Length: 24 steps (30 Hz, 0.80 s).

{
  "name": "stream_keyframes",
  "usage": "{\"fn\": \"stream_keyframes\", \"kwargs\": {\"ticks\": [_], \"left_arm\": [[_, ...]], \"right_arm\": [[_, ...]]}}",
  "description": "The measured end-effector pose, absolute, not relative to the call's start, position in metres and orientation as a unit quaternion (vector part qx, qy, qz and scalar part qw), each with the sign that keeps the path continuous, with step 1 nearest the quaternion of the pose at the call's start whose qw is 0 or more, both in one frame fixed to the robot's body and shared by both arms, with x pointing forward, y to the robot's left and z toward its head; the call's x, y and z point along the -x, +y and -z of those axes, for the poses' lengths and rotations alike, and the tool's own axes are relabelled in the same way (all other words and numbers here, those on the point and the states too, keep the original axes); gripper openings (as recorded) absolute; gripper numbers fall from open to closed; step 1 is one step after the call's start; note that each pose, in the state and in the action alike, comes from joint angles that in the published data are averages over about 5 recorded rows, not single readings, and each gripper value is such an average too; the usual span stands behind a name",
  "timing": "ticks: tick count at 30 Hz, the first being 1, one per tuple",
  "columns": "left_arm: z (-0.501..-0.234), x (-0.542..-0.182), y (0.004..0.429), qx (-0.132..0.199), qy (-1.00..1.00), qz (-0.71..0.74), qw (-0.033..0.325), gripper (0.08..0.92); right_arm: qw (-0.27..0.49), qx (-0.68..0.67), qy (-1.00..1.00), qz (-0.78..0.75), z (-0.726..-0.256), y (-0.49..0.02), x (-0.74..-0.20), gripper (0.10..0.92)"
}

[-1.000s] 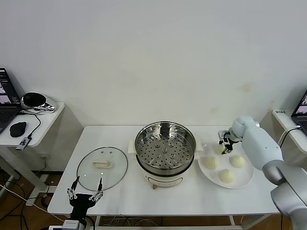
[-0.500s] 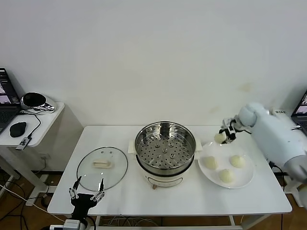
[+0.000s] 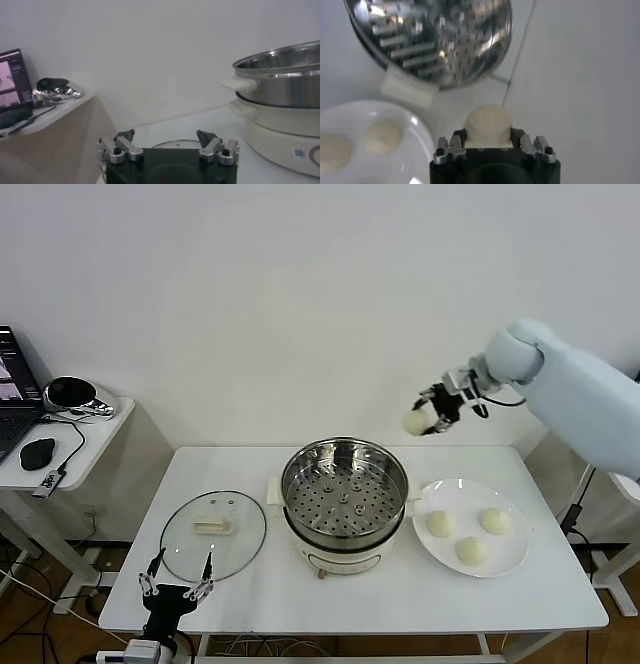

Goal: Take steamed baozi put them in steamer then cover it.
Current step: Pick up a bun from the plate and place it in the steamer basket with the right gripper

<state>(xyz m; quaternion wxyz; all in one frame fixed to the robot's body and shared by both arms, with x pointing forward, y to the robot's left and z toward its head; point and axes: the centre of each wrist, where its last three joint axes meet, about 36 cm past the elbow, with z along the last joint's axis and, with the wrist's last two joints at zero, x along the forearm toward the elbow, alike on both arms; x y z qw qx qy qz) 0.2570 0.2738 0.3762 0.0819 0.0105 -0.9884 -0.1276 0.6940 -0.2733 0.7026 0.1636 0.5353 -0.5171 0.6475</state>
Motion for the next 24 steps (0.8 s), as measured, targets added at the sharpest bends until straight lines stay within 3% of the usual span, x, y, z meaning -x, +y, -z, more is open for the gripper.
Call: {"fn": "stream_keyframes", "kwargs": {"ticks": [12, 24], "left_arm": [[-0.38, -0.257, 0.274, -0.019, -0.989, 0.122, 0.078, 0.823], [-0.38, -0.258, 0.274, -0.027, -0.989, 0.119, 0.079, 0.823]], "right_arm": [[0.089, -0.61, -0.379, -0.69, -0.676, -0.167, -0.692, 0.567], [0.033, -0.63, -0.25, -0.735, -0.63, -0.123, -0.705, 0.567]]}}
